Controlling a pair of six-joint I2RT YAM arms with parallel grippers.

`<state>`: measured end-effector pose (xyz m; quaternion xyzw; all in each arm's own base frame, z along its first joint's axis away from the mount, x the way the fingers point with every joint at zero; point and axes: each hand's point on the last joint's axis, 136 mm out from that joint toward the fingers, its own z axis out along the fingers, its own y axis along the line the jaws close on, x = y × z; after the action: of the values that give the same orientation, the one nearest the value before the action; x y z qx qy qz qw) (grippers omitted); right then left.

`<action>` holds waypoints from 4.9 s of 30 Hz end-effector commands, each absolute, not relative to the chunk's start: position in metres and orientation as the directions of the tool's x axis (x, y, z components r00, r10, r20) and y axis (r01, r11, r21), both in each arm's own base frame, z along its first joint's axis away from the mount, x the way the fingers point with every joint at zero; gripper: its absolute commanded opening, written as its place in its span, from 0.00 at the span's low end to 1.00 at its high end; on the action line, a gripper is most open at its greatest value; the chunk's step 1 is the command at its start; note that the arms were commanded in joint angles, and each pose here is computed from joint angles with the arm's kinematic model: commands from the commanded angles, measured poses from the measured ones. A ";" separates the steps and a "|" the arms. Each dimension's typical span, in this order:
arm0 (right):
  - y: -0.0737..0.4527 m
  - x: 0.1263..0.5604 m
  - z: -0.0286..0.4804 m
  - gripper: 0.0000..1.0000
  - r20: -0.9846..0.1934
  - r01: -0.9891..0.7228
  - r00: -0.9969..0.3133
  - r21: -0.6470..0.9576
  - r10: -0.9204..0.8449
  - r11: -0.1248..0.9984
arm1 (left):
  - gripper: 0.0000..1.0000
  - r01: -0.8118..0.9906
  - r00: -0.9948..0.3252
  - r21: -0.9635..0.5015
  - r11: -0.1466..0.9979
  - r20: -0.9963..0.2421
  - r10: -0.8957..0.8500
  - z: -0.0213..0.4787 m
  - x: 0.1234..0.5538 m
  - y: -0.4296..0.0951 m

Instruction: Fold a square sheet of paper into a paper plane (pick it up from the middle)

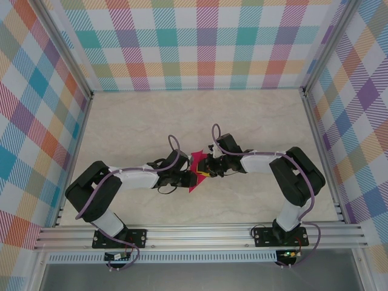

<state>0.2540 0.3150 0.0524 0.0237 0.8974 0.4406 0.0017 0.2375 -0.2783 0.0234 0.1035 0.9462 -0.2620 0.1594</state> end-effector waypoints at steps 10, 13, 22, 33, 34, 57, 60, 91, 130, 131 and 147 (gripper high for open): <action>0.315 0.253 0.055 0.19 0.020 0.041 -0.999 0.784 0.041 0.620 | 0.35 0.339 -0.890 -0.415 0.845 -0.434 0.144 0.050 0.235 -0.281; 0.313 0.252 0.053 0.20 0.022 0.046 -0.999 0.780 0.047 0.624 | 0.41 0.346 -0.877 -0.383 0.856 -0.456 0.150 0.055 0.231 -0.277; 0.314 0.253 0.055 0.20 0.020 0.045 -0.999 0.782 0.047 0.621 | 0.48 0.337 -0.841 -0.206 0.919 -0.505 0.195 0.043 0.227 -0.270; 0.313 0.251 0.054 0.20 0.022 0.043 -0.999 0.780 0.042 0.624 | 0.40 0.320 -0.808 -0.131 0.938 -0.554 0.198 0.035 0.233 -0.273; 0.313 0.251 0.054 0.20 0.021 0.043 -0.999 0.780 0.042 0.624 | 0.39 0.321 -0.807 -0.131 0.938 -0.557 0.199 0.034 0.232 -0.273; 0.310 0.249 0.051 0.20 0.026 0.048 -0.999 0.772 0.044 0.634 | 0.19 0.335 -0.792 -0.170 0.927 -0.583 0.179 0.045 0.235 -0.284; 0.309 0.249 0.051 0.20 0.026 0.049 -0.999 0.771 0.047 0.635 | 0.14 0.340 -0.794 -0.174 0.924 -0.580 0.183 0.044 0.234 -0.285; 0.310 0.249 0.072 0.16 -0.044 -0.016 -0.999 0.806 0.032 0.592 | 0.01 0.281 -0.919 -0.538 0.795 -0.389 0.062 0.015 0.225 -0.286; 0.337 0.268 0.058 0.13 0.015 0.017 -1.000 0.844 0.008 0.537 | 0.01 0.254 -0.946 -0.593 0.764 -0.317 0.068 0.018 0.218 -0.269; 0.336 0.269 0.056 0.13 0.019 0.021 -1.000 0.839 0.010 0.543 | 0.01 0.243 -0.948 -0.589 0.771 -0.312 0.061 0.016 0.218 -0.267; 0.333 0.269 0.023 0.12 0.070 0.060 -0.998 0.801 0.007 0.596 | 0.06 0.173 -0.968 -0.598 0.782 -0.250 0.023 0.005 0.215 -0.265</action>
<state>0.2665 0.3345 0.0278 0.0225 0.8894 0.4556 -0.0292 0.2207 -0.2762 0.0202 0.0694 0.9257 -0.3444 0.1401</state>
